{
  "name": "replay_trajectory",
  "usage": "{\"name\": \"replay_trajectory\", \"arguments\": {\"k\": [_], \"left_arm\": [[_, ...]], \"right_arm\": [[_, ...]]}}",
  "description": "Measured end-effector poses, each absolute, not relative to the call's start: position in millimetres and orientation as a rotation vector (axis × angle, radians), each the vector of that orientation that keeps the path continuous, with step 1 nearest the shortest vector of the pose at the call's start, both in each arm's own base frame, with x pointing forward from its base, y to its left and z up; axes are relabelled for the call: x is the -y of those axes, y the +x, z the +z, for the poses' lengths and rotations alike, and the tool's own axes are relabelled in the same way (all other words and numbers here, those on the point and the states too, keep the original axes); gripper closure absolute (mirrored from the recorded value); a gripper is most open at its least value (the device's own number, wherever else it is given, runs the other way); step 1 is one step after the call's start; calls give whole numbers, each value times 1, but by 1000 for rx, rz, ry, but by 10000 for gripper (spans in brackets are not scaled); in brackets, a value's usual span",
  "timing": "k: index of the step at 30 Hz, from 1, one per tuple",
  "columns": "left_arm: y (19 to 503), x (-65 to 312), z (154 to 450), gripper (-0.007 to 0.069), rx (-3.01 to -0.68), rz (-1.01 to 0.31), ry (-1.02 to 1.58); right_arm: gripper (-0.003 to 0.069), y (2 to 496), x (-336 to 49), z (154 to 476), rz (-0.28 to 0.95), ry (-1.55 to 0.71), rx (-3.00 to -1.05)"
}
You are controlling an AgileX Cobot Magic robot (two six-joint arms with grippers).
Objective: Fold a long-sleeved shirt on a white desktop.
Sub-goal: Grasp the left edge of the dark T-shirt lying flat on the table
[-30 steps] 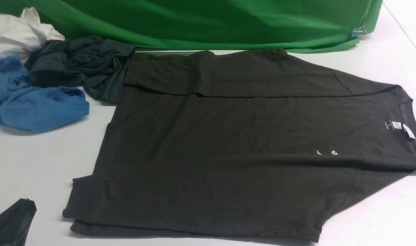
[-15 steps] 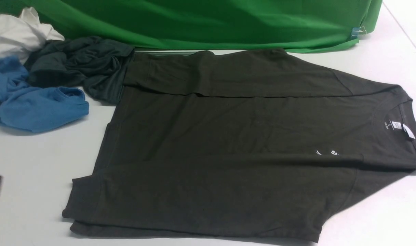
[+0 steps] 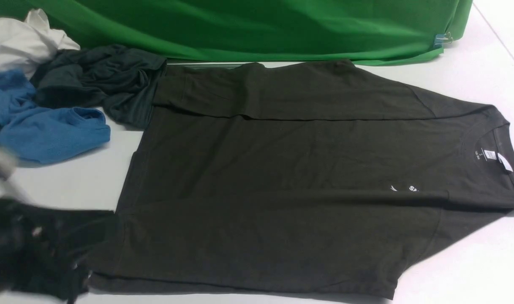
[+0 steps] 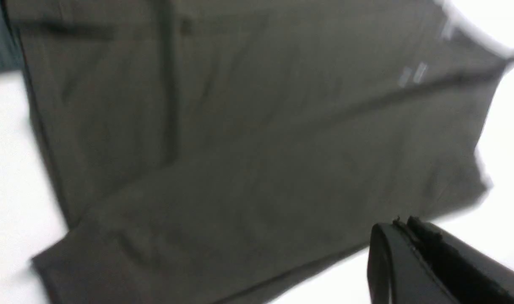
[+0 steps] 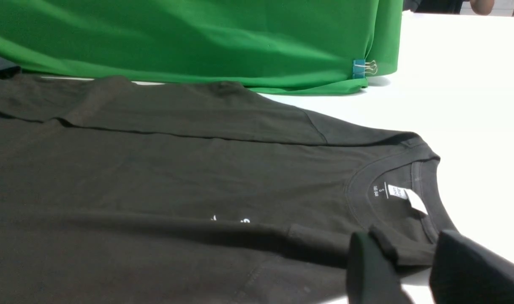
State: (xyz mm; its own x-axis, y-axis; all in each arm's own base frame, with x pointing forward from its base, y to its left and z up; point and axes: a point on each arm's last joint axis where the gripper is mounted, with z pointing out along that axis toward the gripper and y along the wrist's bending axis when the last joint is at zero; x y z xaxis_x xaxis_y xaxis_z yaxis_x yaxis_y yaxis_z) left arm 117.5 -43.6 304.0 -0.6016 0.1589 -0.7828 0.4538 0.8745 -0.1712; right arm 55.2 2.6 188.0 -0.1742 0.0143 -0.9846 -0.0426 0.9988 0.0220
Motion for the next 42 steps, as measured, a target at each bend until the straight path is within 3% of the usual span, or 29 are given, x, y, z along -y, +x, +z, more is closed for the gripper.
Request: {"name": "replay_trajectory", "arguments": {"k": [4, 8, 12, 14, 18, 23, 26, 34, 40, 42], "left_arm": [[145, 46, 299, 605, -2311, -477, 501], [150, 49, 295, 605, -2336, -508, 594], [149, 49, 293, 605, -2348, -516, 624], [149, 49, 293, 605, -2347, -511, 642], [150, 51, 292, 605, -2346, -526, 664], [157, 57, 292, 605, -2308, -614, 757], [164, 57, 291, 605, -2335, -600, 813], [194, 48, 282, 605, -2457, -474, 928], [227, 40, 259, 589, -2532, -359, 1074], [247, 37, 248, 550, -2507, -291, 1170]], "right_arm": [[417, 56, -3, 192, 97, 25, -1698], [417, 56, -3, 207, 411, 321, -1517], [417, 56, -2, 216, 583, 456, -1386], [417, 55, -4, 217, 635, 475, -1420], [458, 51, -16, 253, 591, 199, -1675], [491, 56, -37, 310, 506, -333, -1980], [492, 65, -53, 332, 446, -650, -2116], [480, 71, -81, 347, 412, -1045, -2026], [462, 69, -84, 347, 404, -1109, -1991], [452, 70, -83, 347, 387, -1135, -1972]]}}
